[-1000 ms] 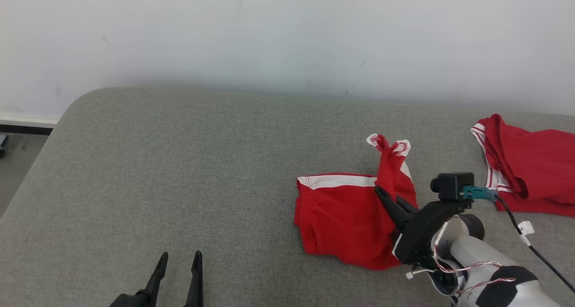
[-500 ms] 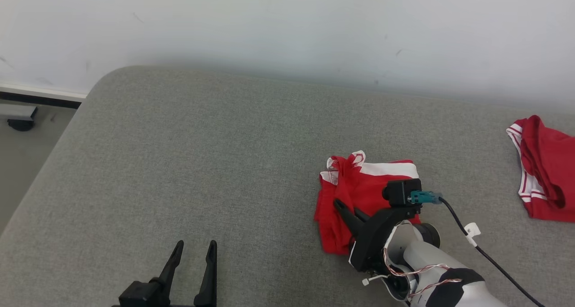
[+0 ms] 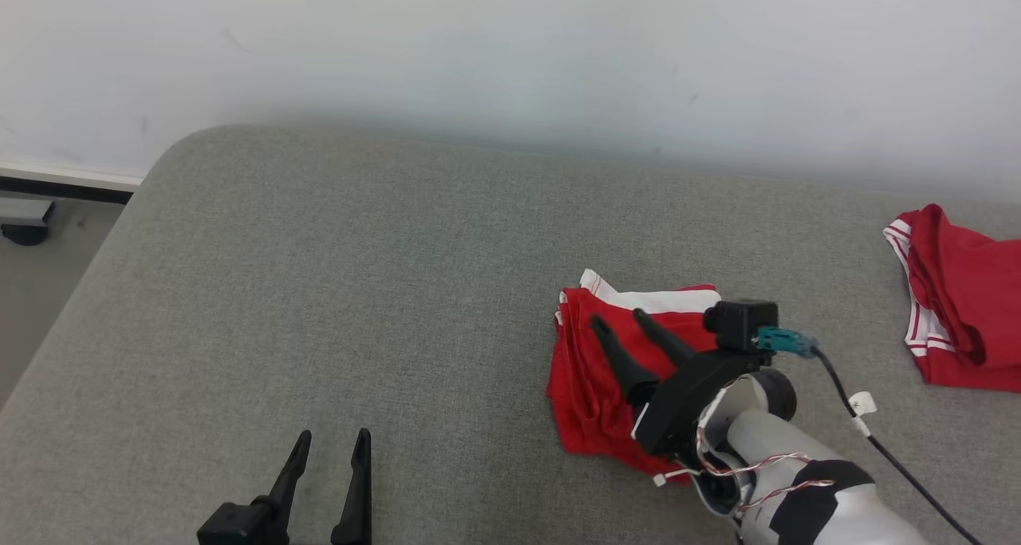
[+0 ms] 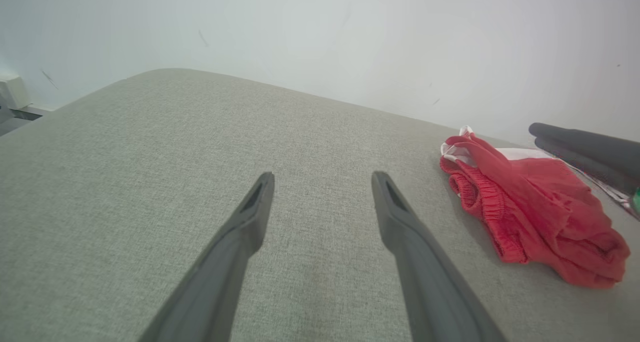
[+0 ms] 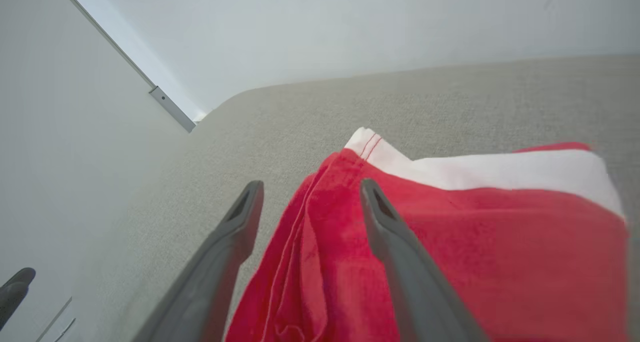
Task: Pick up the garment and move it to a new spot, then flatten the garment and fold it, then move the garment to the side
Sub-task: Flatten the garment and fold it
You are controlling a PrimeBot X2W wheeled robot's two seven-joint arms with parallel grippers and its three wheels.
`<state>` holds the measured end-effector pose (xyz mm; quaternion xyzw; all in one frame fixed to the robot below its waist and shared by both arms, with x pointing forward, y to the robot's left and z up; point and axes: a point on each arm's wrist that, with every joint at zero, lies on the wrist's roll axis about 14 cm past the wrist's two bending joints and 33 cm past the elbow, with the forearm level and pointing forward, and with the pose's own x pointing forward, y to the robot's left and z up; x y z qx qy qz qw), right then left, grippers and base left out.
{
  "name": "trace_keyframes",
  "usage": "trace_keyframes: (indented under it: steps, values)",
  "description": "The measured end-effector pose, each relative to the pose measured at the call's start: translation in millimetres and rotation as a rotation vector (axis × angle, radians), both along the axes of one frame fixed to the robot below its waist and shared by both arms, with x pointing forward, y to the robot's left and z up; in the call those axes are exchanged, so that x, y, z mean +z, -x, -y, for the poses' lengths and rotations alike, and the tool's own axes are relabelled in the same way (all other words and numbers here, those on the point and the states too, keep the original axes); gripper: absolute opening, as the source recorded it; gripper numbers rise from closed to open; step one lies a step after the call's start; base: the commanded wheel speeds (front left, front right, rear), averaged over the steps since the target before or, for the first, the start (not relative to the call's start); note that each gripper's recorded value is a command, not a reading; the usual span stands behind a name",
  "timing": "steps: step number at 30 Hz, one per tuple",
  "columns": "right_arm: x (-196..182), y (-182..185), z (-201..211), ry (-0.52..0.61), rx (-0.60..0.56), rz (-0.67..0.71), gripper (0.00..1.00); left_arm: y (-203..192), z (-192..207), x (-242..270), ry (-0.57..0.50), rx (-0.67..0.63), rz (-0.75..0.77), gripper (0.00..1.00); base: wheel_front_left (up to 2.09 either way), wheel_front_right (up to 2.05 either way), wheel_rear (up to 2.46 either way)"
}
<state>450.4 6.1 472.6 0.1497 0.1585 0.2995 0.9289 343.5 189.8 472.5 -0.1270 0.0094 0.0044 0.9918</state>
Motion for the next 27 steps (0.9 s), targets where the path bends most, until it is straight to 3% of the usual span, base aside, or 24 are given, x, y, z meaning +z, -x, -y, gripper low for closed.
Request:
trace_keyframes:
  steps: [11,12,14,27]
  values:
    - [47.4,-30.4,101.5,-0.007,-0.231,0.192,0.98,-0.9,2.3,4.0,-0.006,-0.009,0.015,1.0,0.0,0.0,0.0]
    - [46.5,-29.4,108.6,0.0,-0.246,0.198,0.47,-1.4,2.8,4.4,-0.009,-0.011,0.016,1.0,0.0,0.0,0.0]
    - [37.3,-22.6,115.6,0.02,-0.256,0.197,0.0,-1.7,2.3,5.3,-0.011,-0.01,0.019,1.0,0.0,0.0,0.0]
    - [-14.2,12.6,66.0,0.079,-0.142,0.129,0.0,1.2,-7.9,1.2,-0.031,0.019,0.004,1.0,0.0,0.0,0.0]
